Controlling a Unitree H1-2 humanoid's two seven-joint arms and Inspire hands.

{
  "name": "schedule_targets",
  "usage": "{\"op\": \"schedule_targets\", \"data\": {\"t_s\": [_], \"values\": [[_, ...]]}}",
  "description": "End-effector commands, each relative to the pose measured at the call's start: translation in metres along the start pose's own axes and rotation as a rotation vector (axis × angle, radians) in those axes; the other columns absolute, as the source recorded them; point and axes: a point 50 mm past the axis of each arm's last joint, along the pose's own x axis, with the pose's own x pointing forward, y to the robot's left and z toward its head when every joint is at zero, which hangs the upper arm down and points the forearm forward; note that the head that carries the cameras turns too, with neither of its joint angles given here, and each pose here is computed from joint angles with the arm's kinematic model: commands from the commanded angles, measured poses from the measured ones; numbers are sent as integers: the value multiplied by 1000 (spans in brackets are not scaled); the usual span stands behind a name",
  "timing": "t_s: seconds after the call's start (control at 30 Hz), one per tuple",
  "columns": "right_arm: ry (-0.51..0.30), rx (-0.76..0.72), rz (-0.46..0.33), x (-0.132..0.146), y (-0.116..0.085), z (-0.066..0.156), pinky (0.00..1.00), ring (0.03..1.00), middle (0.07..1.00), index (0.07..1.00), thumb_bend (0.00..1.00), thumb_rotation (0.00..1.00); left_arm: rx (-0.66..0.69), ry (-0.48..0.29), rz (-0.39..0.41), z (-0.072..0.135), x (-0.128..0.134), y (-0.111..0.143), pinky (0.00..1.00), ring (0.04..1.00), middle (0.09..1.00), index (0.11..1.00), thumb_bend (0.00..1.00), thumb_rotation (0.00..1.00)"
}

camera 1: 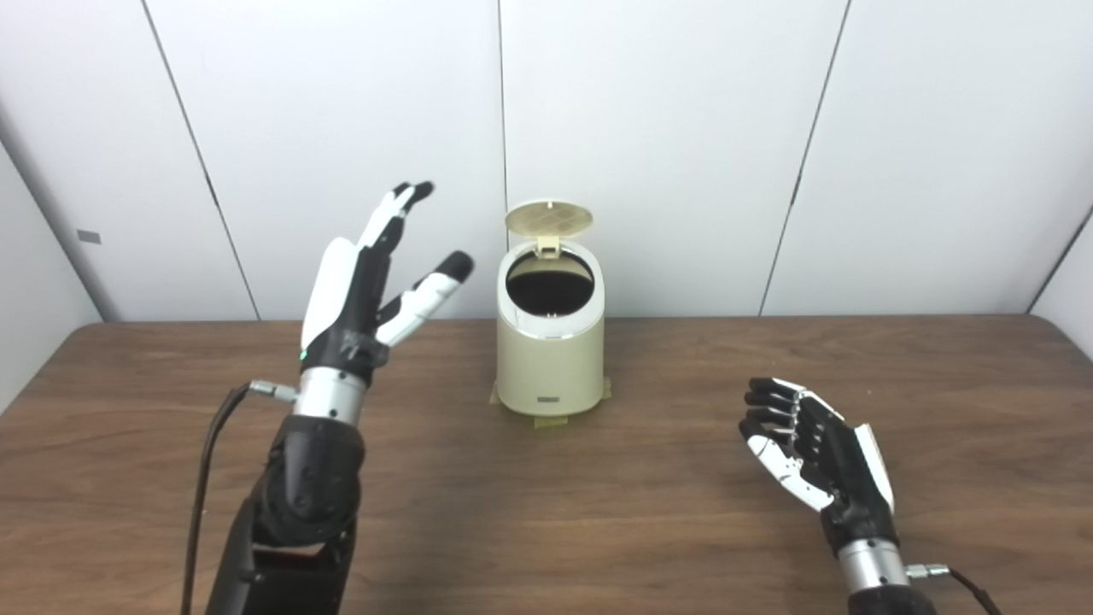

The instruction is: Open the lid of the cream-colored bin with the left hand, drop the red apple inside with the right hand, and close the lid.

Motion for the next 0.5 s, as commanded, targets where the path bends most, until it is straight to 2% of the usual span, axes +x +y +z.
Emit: {"op": "schedule_targets", "data": {"t_s": [0.0,0.23,0.47], "values": [[-83,6,-26,11,-3,16,554,672,699,695,215,351,157,-88,38,32,25,14,1000,1000,983,958,998,903],[-54,23,-27,10,-3,17,560,670,697,692,233,367,345,-103,-51,68,62,2,1000,1000,986,971,1000,861],[-42,32,-17,8,-1,19,557,676,705,694,229,322,485,-66,-155,92,98,-6,1000,1000,926,904,1000,894]]}}
